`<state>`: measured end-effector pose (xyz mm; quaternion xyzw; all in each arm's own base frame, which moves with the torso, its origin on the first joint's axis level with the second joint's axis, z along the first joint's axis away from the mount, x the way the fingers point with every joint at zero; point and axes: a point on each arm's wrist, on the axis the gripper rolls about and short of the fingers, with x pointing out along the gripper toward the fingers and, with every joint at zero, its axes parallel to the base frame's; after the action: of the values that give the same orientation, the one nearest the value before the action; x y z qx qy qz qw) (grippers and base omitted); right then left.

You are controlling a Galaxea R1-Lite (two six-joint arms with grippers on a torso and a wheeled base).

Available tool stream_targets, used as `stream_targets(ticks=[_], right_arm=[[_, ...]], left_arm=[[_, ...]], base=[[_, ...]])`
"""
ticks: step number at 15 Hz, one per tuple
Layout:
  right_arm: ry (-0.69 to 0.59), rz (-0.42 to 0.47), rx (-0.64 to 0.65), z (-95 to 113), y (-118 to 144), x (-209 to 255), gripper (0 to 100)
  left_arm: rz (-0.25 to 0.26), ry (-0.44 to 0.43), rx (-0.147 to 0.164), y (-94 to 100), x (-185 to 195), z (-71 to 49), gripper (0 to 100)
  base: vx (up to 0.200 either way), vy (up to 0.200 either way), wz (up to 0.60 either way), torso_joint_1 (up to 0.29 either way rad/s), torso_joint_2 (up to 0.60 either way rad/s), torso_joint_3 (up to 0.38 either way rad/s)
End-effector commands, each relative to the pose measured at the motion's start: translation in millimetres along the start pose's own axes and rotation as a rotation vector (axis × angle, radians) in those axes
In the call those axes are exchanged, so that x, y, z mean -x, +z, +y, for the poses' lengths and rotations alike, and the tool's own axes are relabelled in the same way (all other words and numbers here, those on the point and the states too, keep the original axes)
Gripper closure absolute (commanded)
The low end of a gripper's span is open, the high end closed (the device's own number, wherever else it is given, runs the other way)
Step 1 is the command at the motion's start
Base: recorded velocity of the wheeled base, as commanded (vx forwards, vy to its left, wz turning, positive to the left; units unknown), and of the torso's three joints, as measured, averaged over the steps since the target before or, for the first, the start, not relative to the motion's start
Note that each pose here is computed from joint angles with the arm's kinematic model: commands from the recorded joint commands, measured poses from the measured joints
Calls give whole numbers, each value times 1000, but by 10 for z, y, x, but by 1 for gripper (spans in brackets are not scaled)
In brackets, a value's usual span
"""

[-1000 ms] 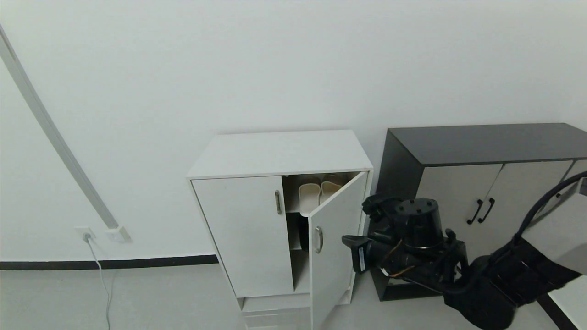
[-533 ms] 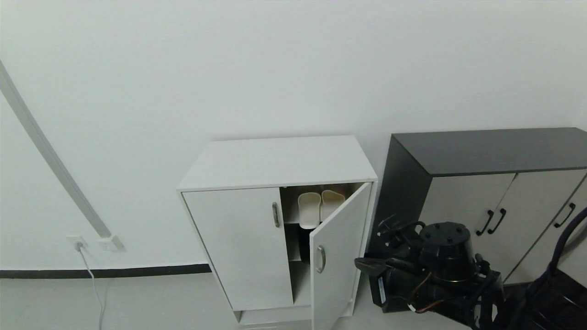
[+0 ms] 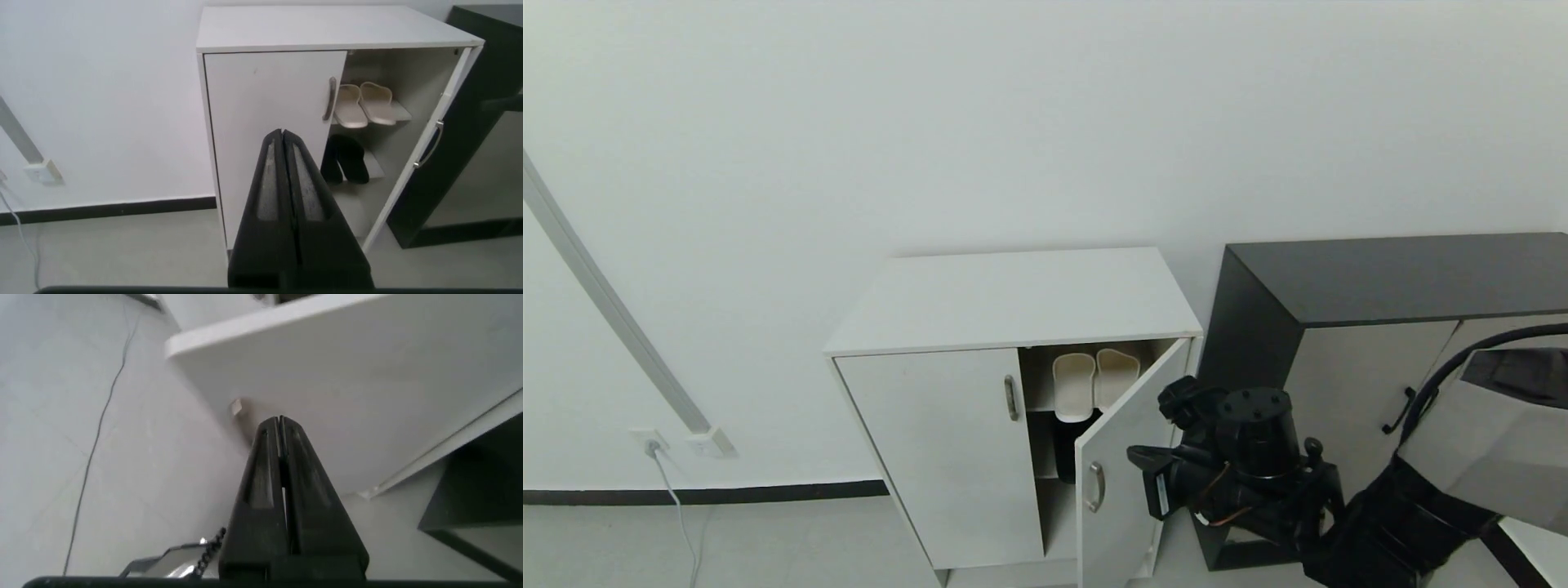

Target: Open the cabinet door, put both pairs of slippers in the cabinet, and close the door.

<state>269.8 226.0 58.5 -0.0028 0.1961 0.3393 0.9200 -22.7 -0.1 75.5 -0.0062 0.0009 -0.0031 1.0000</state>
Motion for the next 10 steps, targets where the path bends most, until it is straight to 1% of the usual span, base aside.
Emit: stream_targets(ticks=[1,7,10], right_arm=[[-15,19,-5,-61,-93,-231,100],[-48,-19,-17,-226,-63,-609,100],[-66,-8,-24,-299,27,-739,100]], left_arm=[[0,0,0,0,0,0,100],[0,0,1,0,0,0,100],[0,-2,1,0,0,0,100]], base=[[0,0,0,0,0,0],[0,0,0,0,0,0],[0,0,0,0,0,0]])
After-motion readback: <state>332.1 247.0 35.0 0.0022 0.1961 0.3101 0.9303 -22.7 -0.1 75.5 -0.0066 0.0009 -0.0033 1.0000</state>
